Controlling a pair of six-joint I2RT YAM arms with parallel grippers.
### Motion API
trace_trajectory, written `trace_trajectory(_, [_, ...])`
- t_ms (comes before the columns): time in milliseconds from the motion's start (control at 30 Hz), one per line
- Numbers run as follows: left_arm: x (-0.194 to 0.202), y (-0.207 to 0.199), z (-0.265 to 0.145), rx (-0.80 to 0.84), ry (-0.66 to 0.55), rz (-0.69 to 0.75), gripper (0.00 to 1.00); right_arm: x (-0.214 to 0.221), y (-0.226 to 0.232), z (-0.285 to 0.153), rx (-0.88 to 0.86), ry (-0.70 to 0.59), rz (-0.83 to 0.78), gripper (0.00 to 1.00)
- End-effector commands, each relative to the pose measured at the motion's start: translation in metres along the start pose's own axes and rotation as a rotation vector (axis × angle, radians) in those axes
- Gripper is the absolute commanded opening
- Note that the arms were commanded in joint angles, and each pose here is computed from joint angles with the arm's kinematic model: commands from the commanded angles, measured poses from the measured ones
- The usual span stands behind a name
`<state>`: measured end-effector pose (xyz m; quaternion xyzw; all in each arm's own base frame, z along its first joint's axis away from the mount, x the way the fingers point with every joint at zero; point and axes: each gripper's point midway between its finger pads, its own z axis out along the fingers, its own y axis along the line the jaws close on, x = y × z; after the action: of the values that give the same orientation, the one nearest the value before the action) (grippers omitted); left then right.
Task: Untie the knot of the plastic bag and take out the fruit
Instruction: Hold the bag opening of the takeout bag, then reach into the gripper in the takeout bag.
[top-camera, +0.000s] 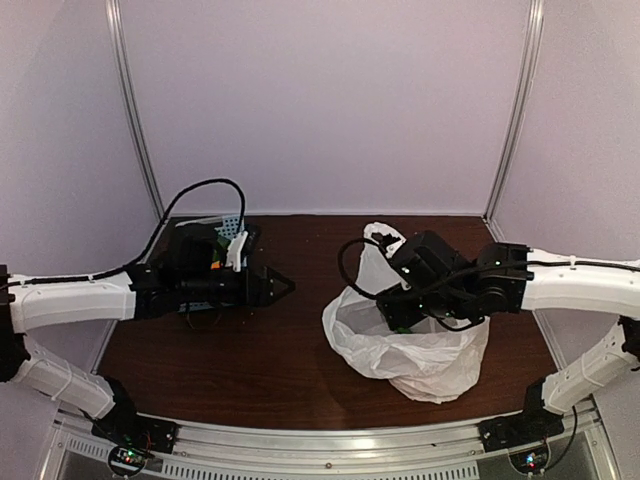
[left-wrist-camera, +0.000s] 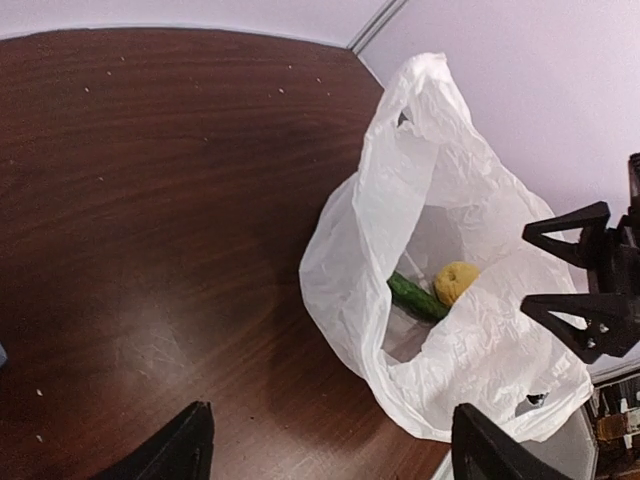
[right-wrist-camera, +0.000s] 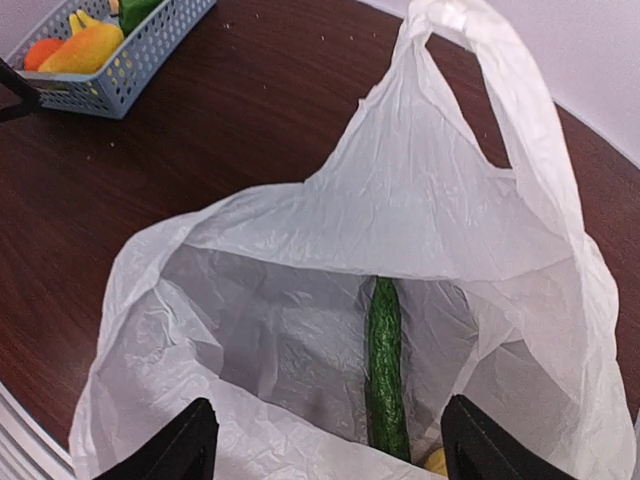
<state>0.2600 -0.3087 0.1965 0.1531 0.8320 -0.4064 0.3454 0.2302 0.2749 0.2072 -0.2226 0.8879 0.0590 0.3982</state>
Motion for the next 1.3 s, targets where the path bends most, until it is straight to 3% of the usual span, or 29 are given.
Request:
trace_trajectory(0, [0.003, -0.035, 0.017, 0.132, -0.031, -0.062, 0.84, 0.024, -0.017, 0.021, 0.056, 0.126, 0.018, 0.77])
trace_trajectory(333, [0.041, -0.058, 0.066, 0.214, 0.087, -0.11, 0.86, 0.05, -0.031, 0.081, 0.077, 0.285, -0.072, 0.81])
trace_trajectory(600, [0.064, -0.054, 0.087, 0.218, 0.151, -0.132, 0.85, 0.076, -0.027, 0.104, 0.014, 0.385, -0.159, 0.91])
trace_trajectory(700, [0.072, -0.051, 0.097, 0.223, 0.184, -0.13, 0.75, 0.084, -0.018, 0.106, -0.044, 0.405, -0.18, 0.93])
trace_trajectory(867, [0.078, -0.057, 0.109, 0.258, 0.204, -0.132, 0.5, 0.102, -0.007, 0.109, -0.114, 0.441, -0.185, 0.95])
trace_trajectory(967, [0.081, -0.058, 0.113, 0.257, 0.211, -0.131, 0.43, 0.111, -0.004, 0.111, -0.127, 0.454, -0.171, 0.95])
trace_trajectory(1200, [0.094, -0.046, 0.119, 0.222, 0.232, -0.14, 0.06, 0.09, -0.02, 0.11, -0.018, 0.365, -0.105, 0.95])
trace_trajectory(1267, [0.096, -0.043, 0.119, 0.214, 0.236, -0.141, 0.0, 0.081, -0.028, 0.109, 0.025, 0.34, -0.089, 0.94])
